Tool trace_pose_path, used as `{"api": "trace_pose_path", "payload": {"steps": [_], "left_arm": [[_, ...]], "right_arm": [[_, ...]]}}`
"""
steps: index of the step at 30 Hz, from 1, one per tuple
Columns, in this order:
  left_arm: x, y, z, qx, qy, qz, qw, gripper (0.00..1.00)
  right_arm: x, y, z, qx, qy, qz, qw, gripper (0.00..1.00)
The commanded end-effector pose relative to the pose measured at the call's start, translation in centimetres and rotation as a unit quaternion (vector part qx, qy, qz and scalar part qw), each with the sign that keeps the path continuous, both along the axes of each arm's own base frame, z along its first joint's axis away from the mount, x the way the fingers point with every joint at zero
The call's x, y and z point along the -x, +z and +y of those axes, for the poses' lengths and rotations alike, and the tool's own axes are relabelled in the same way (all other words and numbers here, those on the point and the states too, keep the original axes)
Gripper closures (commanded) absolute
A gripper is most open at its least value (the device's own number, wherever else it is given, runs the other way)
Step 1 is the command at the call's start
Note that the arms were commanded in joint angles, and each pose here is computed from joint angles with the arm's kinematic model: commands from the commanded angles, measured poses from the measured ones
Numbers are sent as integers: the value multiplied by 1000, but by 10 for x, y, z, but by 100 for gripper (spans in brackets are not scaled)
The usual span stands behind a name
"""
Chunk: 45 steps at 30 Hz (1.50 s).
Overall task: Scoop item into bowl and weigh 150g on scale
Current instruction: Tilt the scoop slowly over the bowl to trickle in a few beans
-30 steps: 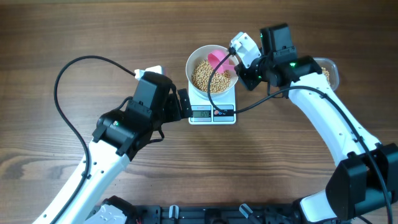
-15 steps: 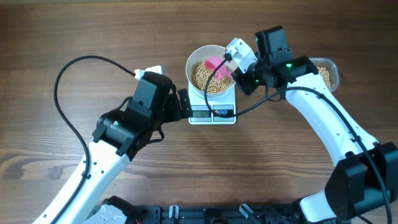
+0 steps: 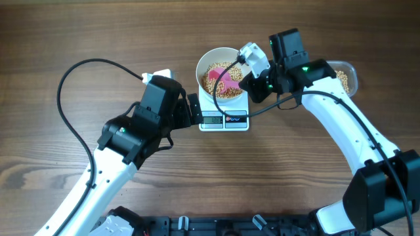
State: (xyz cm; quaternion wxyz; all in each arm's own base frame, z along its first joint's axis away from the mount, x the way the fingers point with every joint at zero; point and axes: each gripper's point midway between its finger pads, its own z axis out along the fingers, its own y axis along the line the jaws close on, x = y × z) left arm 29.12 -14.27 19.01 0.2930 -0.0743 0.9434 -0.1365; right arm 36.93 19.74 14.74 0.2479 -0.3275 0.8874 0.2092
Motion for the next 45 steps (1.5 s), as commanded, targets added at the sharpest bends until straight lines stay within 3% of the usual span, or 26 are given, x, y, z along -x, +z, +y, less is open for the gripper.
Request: {"api": "trace_pose_path", "payload": {"steps": [1, 8, 12, 18, 23, 45], "left_arm": [[-1, 3, 3, -3, 2, -7, 1000, 0], [-1, 3, 3, -3, 2, -7, 1000, 0], [-1, 3, 3, -3, 2, -7, 1000, 0], [-1, 3, 3, -3, 2, -7, 1000, 0], [-1, 3, 3, -3, 2, -7, 1000, 0], [-1, 3, 3, -3, 2, -7, 1000, 0]], "right_arm": [[-8, 2, -2, -48, -76, 50, 995, 96], [-19, 18, -15, -96, -88, 45, 990, 96], [-24, 33, -20, -94, -70, -1, 993, 96], [-23, 37, -20, -97, -67, -6, 993, 96], [-23, 37, -20, -66, -4, -54, 996, 96], [-24, 39, -10, 2, 67, -134, 989, 96]]}}
